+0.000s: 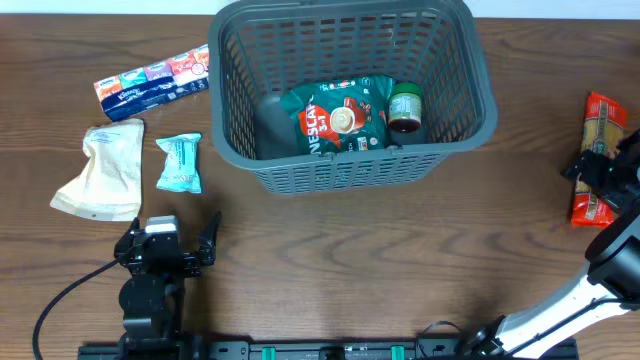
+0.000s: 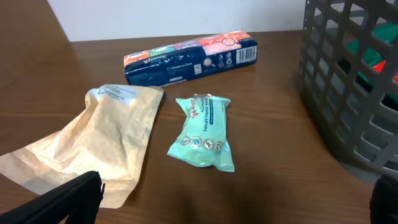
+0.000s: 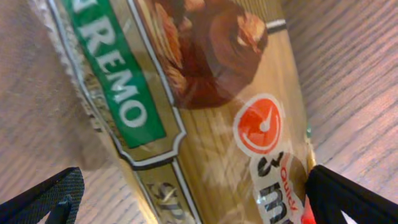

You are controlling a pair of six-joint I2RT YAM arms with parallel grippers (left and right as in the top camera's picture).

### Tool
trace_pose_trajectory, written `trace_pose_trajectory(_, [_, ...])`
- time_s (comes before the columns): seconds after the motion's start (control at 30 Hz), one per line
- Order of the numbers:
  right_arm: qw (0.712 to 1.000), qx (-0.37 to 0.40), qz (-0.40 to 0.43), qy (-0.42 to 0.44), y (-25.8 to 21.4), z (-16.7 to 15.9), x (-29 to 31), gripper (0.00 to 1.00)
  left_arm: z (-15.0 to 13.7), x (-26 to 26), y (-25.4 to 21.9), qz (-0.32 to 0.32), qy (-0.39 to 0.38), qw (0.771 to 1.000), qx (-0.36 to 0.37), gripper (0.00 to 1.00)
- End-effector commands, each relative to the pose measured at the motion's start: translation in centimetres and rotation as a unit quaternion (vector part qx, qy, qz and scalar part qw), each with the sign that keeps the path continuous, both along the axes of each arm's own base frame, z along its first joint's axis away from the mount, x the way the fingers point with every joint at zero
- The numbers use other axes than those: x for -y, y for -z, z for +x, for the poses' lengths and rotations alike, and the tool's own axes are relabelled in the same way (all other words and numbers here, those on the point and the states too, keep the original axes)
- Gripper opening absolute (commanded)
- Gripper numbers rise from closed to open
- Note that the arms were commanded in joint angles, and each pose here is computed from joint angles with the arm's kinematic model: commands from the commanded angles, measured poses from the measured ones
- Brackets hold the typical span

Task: Pack container
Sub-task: 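Move the right gripper to the spaghetti pack and grasp it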

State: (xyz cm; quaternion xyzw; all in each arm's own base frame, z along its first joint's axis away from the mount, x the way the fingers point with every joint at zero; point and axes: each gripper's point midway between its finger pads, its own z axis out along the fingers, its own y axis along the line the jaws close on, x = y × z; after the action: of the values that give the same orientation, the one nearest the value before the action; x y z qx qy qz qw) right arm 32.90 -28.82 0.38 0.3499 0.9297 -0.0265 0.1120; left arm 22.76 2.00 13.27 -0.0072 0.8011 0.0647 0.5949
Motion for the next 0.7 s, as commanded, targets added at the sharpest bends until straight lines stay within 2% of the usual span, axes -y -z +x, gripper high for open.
trace_pose_trajectory(0.0, [0.999,-0.029,0.034,0.011,2.41,-1.71,-1.23,0.99,0.00,0.26,1.06,0.005,0.009,1.000,-0.012,0.99])
trace_pose_trajectory(0.13, [0.999,-0.031,0.037,0.015,2.65,-1.80,-1.32,0.96,0.00,0.26,1.06,0.005,0.009,1.000,-0.012,0.99])
trace_pose_trajectory(0.3, [0.999,-0.031,0.038,0.019,2.65,-1.79,-1.31,0.71,0.00,0.26,1.06,0.005,0.009,1.000,-0.012,0.99])
trace_pose_trajectory(0.67, [0.998,-0.032,0.040,0.023,2.67,-1.87,-1.39,0.27,0.00,0.26,1.06,0.005,0.009,1.000,-0.012,0.99])
